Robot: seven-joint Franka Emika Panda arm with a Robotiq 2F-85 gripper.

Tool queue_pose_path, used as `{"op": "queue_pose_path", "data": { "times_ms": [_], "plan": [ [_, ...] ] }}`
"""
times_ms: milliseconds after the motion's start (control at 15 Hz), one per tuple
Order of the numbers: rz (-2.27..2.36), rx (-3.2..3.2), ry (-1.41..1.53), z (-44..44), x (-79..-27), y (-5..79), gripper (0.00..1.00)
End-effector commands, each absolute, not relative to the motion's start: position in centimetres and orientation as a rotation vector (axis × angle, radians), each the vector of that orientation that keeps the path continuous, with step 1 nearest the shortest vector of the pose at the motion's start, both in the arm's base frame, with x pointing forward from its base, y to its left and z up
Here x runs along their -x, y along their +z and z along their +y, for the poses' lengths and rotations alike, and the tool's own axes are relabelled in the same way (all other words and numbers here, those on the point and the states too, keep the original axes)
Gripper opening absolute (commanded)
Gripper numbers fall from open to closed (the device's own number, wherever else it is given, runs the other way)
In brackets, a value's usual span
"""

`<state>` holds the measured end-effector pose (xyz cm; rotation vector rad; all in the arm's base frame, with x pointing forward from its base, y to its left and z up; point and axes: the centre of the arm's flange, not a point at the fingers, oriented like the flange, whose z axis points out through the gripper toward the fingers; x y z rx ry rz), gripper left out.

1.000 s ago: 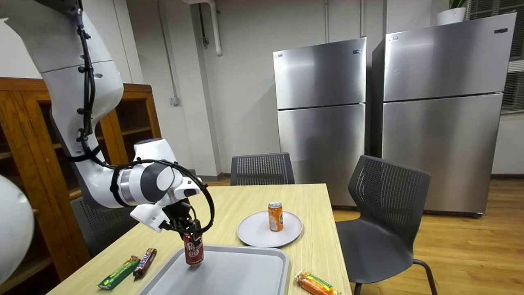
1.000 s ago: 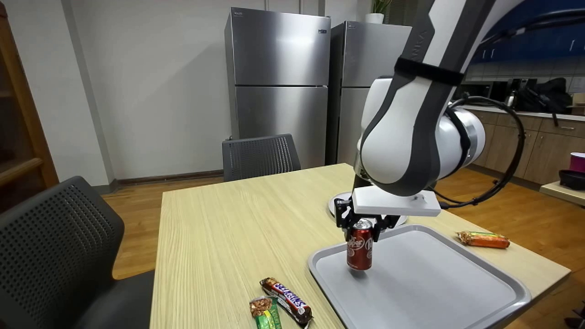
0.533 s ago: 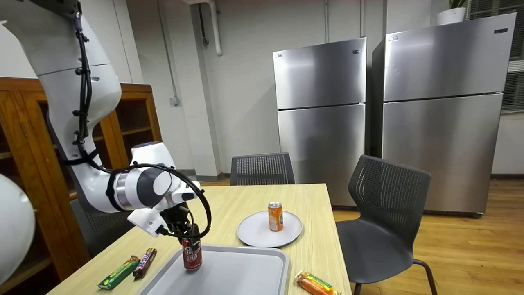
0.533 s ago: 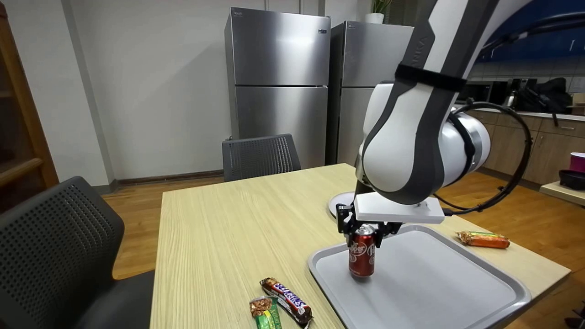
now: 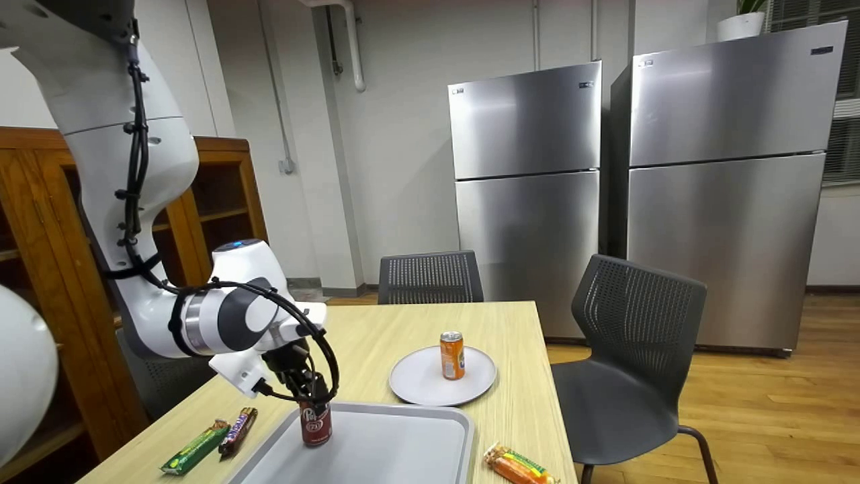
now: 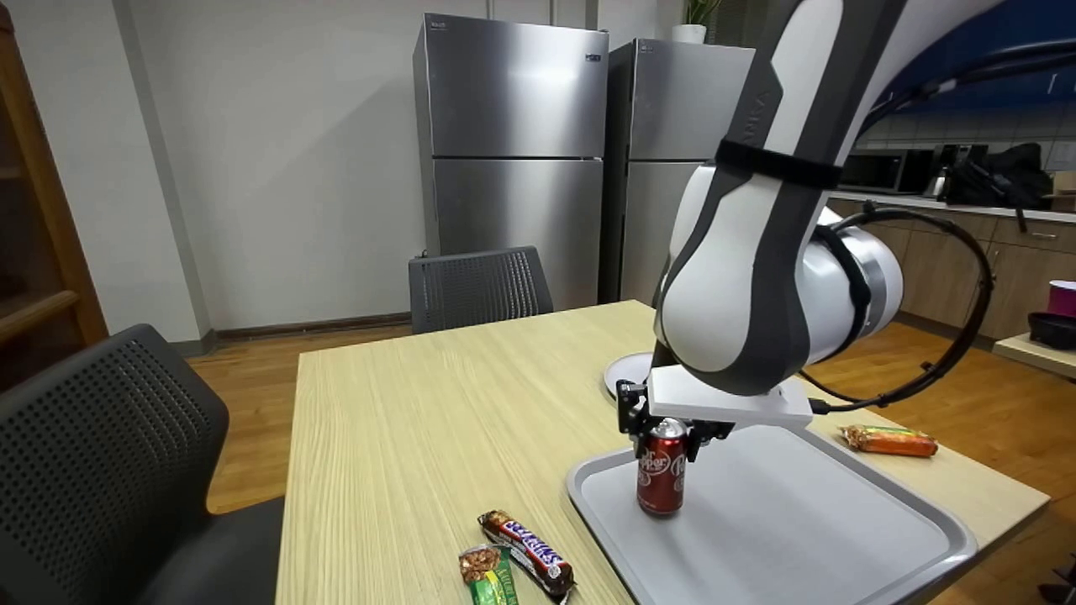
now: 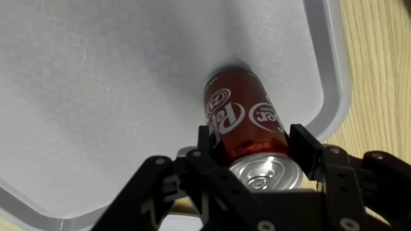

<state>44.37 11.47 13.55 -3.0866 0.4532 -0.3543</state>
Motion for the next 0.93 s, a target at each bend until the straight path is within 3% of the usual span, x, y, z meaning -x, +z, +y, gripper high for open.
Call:
{"op": "queue_pose_path", "data": {
  "times_ms": [0,200,867],
  "plan": [
    [0.44,3.074,-0.389,12.0,-43.9,14.0,0.88],
    [0.466,3.064,-0.392,12.0,-44.2,14.9,0.99],
    [0.644,3.052,-0.435,10.1,-47.9,17.8,1.0]
  ]
}}
